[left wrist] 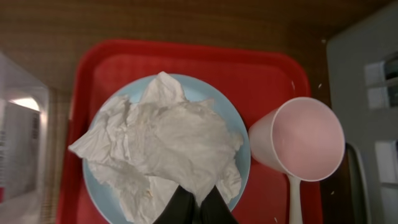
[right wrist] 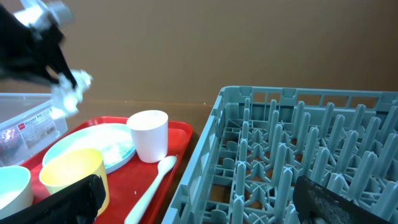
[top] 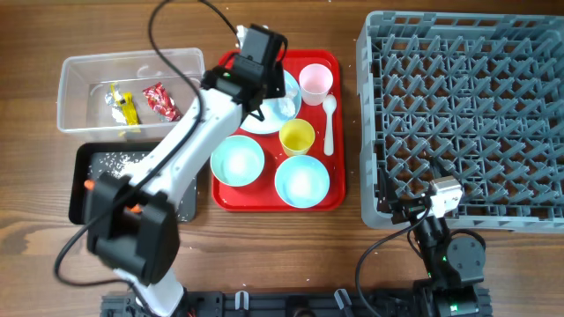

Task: Sort waste into correct bins and load items into the dishwasher rack
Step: 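Carry the tissue and drop it in the clear bin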

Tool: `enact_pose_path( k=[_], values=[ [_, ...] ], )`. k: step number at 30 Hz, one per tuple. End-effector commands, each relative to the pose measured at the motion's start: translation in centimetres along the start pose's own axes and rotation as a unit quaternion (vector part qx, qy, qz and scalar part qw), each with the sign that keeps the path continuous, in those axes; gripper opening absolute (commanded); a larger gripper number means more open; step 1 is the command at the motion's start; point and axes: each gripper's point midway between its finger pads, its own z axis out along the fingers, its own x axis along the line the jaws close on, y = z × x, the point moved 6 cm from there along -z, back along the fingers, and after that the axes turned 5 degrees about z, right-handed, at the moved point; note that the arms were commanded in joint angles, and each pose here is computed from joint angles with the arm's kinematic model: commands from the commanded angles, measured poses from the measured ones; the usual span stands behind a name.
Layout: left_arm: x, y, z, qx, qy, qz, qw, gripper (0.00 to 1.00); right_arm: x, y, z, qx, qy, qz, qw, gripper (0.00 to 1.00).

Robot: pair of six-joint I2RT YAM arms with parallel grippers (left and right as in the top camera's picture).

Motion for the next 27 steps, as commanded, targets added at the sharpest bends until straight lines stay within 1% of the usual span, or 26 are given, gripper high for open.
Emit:
enact_pose_path(
  k=[1,4,5,10,14,18,21,22,23,25,27],
  values=[
    [3.0,3.0,-4.0,-0.054,0.033,-0.008,0.998,0.04,-0.1,0.1,0.0,-0.003,-0.004,-0.007,1.000,1.00],
    [7.1,4.1,-5.9,-0.066,0.064,-0.043,0.995,0.04,-0.1,0.1,0.0,-0.003,-0.004,-0.006,1.000,1.00],
    [9.1,4.2,-6.2,-0.062,0.080,-0.059,0.993,0.04,-0.1,0.1,0.0,-0.003,-0.004,-0.006,1.000,1.00],
    [17.4,3.4,-6.6,-0.026,0.152,-0.127,0.980,0.04,-0.1,0.1,0.0,-0.003,-0.004,-0.007,1.000,1.00],
    [21.3,2.8,-6.3,-0.013,0.157,-0.169,0.973,0.04,-0.1,0.1,0.0,-0.003,-0.004,-0.006,1.000,1.00],
    [24.6,1.6,-4.4,0.018,0.170,-0.202,0.964,0.05,-0.1,0.1,0.0,-0.003,-0.004,-0.007,1.000,1.00],
    [25.5,0.2,-1.8,0.052,0.178,-0.207,0.961,0.12,-0.1,0.1,0.0,-0.003,-0.004,-0.007,1.000,1.00],
    [25.8,-0.4,-0.3,0.068,0.180,-0.207,0.959,0.17,-0.1,0.1,0.0,-0.003,-0.004,-0.006,1.000,1.00],
    [26.0,-0.7,0.5,0.073,0.181,-0.207,0.959,0.25,-0.1,0.1,0.0,-0.003,-0.004,-0.007,1.000,1.00],
    [26.1,-0.6,1.0,0.071,0.180,-0.206,0.959,0.38,-0.1,0.1,0.0,-0.003,-0.004,-0.007,1.000,1.00],
    [26.0,0.2,0.3,0.055,0.179,-0.205,0.961,0.52,-0.1,0.1,0.0,-0.003,-0.004,-0.006,1.000,1.00]
  ],
)
